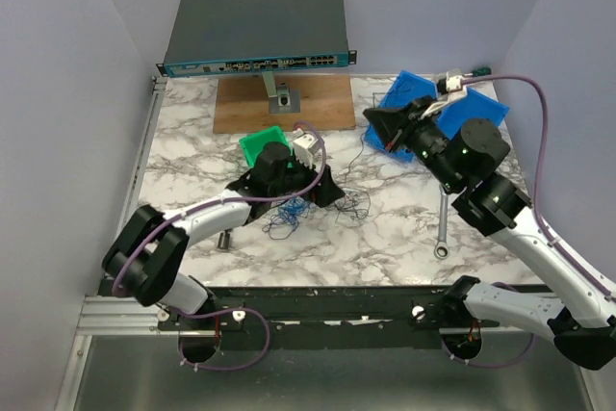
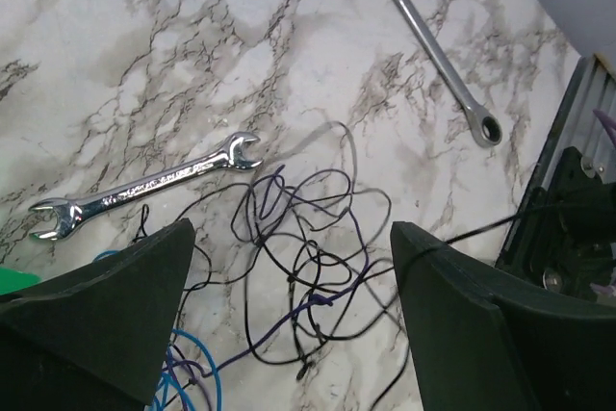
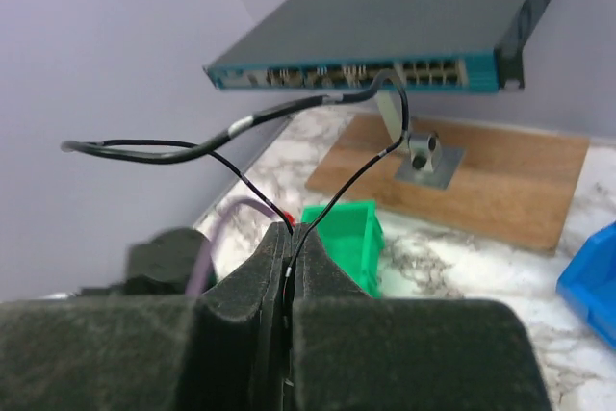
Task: Untangle the cables
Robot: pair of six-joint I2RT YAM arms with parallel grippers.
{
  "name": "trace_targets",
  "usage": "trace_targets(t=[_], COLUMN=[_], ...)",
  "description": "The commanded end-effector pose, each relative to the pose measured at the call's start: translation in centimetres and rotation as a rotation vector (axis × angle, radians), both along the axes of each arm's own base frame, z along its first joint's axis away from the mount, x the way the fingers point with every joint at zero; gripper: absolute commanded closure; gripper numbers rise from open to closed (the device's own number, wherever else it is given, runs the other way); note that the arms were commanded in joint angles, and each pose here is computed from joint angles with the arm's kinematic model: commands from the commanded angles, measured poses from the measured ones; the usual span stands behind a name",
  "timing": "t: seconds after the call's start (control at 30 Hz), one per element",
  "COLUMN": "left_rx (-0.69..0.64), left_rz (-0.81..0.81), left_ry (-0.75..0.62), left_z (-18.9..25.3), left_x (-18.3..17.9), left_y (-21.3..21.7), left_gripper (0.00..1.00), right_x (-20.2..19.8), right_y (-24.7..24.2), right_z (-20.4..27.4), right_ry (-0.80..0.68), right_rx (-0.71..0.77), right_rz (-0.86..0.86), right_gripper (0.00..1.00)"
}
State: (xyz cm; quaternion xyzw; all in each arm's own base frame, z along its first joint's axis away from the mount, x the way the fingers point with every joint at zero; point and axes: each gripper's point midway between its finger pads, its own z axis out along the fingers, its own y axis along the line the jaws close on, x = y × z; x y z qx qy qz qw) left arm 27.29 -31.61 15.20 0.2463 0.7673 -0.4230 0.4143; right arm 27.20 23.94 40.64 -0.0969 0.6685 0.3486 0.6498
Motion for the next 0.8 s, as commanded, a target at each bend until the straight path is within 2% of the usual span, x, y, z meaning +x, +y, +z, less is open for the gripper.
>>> trace_targets(t=[0.0, 0.13, 0.27, 0.37, 0.53, 0.63, 0.77], left_rx=[0.12, 0.155, 0.187, 0.239, 0.239, 0.212, 0.186], left_rz=[-0.038, -0.08, -0.094, -0.053, 0.007, 0.032, 0.072], left_ry=[0.156, 0.226, 0.294, 0.326, 0.293, 0.243, 0.176], left_z=[-3.6, -5.2, -6.5, -7.5, -6.9, -5.7, -4.4], left_x=[-0.5, -0.6, -0.7, -0.3, 0.1, 0.3, 0.6], left_y=[-0.5, -1.1, -1.4, -0.8, 0.0, 0.4, 1.1], left_gripper=[0.16, 0.2, 0.33, 0.34, 0.38, 0.4, 0.43], right_x=[1.9, 2.8, 3.8, 4.1, 4.5, 5.2, 7.2], right_y=[-2.0, -3.3, -4.9, -6.3, -8.0, -9.3, -10.9], right_z=[1.5, 5.4, 9.0, 12.2, 15.9, 16.2, 15.1], right_ry=[0.021, -0.037, -0.085, -0.135, -0.195, -0.202, -0.208], right_rx=[-0.078, -0.062, -0.058, -0.048, -0.054, -0.079, -0.201], right_rz=[-0.15, -0.236, -0.345, -0.419, -0.518, -0.605, -0.737], right_gripper=[0.99, 0.99, 0.99, 0.99, 0.99, 0.99, 0.99])
